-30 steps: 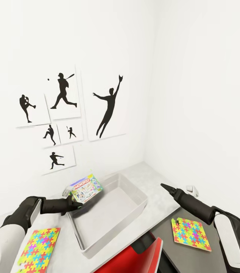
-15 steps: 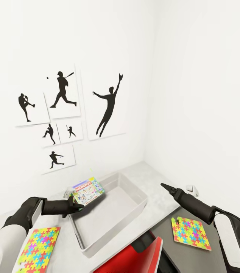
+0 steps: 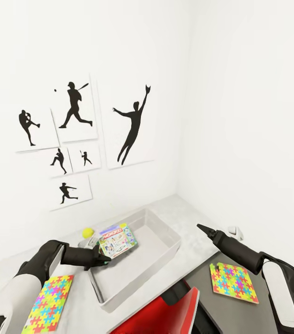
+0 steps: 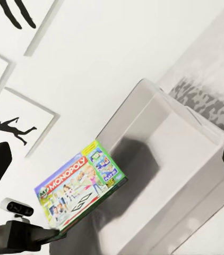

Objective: Put all the toys in the child's room - the three board games (two on the bed and one on the table), the two jigsaw puzzles on the table, and the tennis ball on the table - inside the toy box on the table in the child's room.

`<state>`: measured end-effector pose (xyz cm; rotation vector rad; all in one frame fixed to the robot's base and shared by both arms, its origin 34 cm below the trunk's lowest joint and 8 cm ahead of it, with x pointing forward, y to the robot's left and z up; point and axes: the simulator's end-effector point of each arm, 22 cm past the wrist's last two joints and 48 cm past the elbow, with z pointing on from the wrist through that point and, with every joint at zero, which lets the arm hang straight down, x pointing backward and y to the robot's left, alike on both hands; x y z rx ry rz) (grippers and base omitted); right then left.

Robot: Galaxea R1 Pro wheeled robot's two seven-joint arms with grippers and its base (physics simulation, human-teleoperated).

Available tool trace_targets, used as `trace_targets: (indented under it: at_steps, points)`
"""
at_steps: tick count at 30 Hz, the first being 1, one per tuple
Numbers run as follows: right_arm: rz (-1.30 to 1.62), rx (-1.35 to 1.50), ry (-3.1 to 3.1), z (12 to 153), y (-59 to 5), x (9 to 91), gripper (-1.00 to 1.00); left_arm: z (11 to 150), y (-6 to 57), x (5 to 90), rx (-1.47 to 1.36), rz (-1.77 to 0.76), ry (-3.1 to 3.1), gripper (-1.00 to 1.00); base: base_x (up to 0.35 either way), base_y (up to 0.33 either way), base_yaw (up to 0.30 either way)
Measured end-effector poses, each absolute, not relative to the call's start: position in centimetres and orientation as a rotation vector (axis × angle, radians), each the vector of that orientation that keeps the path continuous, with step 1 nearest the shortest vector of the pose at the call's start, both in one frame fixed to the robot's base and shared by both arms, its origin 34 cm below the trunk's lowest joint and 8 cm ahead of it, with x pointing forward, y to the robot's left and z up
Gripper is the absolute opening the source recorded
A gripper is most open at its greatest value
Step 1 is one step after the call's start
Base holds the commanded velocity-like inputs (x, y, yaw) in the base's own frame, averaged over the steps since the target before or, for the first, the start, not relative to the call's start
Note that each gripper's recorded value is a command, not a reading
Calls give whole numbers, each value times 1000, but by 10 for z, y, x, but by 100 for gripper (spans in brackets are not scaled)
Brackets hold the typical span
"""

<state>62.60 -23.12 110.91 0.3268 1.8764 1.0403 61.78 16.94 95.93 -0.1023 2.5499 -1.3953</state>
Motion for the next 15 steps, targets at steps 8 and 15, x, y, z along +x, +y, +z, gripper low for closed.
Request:
trace_targets:
  at_steps: [8,15]
  points:
    - [1041,335,1888,1102,-231,627,100,951,171,617,-104,-1382,2569,-100,0,0,0]
    - [1041,341,1898,1097,-231,628,100,946,174,618,-114,-1378,2579,-100,0,0,0]
